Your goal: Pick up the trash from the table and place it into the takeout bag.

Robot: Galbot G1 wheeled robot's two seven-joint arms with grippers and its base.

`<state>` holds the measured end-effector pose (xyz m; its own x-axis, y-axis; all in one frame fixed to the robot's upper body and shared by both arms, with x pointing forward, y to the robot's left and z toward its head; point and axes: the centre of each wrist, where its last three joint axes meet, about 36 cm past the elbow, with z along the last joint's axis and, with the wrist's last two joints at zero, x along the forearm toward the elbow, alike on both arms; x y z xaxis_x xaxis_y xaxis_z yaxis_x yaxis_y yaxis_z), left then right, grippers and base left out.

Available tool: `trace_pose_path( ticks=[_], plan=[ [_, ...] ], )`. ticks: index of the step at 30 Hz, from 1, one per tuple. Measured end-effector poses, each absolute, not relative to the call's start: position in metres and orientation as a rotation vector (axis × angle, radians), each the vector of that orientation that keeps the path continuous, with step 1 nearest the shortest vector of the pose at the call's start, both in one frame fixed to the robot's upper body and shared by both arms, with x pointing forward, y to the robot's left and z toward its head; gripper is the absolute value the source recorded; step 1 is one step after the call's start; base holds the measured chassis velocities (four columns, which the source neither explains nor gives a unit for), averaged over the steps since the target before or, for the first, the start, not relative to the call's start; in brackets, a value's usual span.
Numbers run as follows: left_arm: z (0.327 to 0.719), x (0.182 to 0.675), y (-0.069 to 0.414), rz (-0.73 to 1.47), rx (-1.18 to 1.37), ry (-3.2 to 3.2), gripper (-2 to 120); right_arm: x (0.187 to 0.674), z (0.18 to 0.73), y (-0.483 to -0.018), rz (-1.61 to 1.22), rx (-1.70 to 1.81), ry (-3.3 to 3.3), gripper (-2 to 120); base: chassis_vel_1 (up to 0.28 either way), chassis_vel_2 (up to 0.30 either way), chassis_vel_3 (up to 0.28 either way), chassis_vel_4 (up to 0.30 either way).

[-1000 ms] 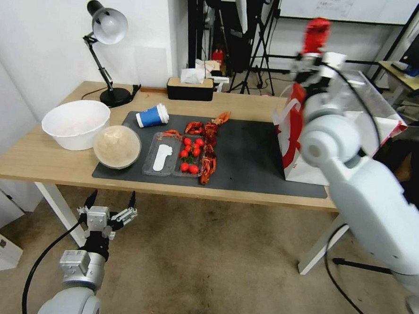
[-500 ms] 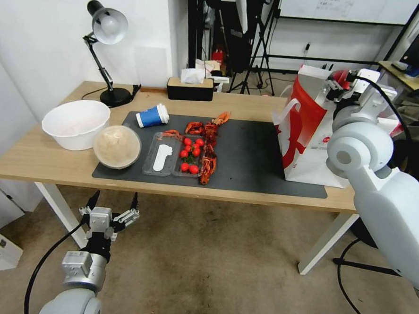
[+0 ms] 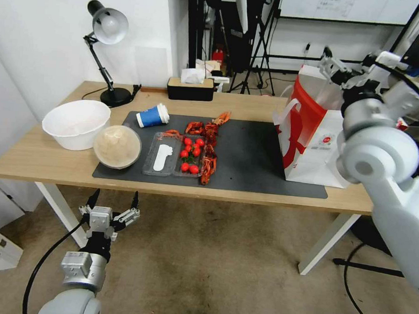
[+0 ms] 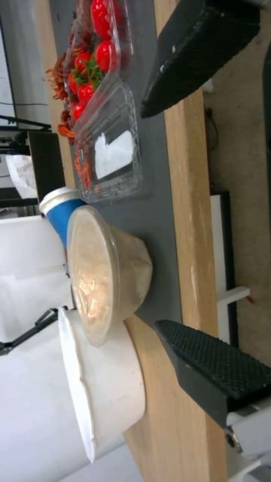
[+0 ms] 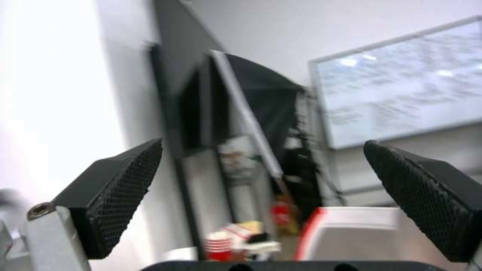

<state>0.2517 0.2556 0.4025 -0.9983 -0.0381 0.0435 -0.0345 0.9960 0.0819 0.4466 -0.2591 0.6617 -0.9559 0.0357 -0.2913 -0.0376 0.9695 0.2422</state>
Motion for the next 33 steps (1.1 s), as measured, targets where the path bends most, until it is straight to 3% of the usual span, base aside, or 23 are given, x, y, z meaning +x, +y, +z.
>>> trace_pose_path(
  ticks=[3, 12, 15, 25, 33],
  plan=[
    [0.403, 0.251, 0.256, -0.132, 0.050, -3.093, 100, 0.411, 0.634, -0.268, 0.339, -0.275, 2.709, 100, 0.000, 0.000, 0.000, 0.000],
    [0.403, 0.251, 0.255, -0.128, 0.042, -3.097, 100, 0.376, 0.603, -0.266, 0.254, -0.446, 2.625, 100, 0.000, 0.000, 0.000, 0.000],
    [0.403, 0.252, 0.254, -0.126, 0.038, -3.100, 100, 0.347, 0.567, -0.263, 0.123, -0.497, 2.628, 100, 0.000, 0.000, 0.000, 0.000],
    [0.400, 0.253, 0.255, -0.126, 0.031, -3.099, 100, 0.266, 0.449, -0.239, -0.081, -0.311, 2.776, 100, 0.000, 0.000, 0.000, 0.000],
    [0.398, 0.255, 0.256, -0.125, 0.036, -3.097, 100, 0.243, 0.404, -0.231, -0.048, -0.117, 2.922, 100, 0.000, 0.000, 0.000, 0.000]
  ],
)
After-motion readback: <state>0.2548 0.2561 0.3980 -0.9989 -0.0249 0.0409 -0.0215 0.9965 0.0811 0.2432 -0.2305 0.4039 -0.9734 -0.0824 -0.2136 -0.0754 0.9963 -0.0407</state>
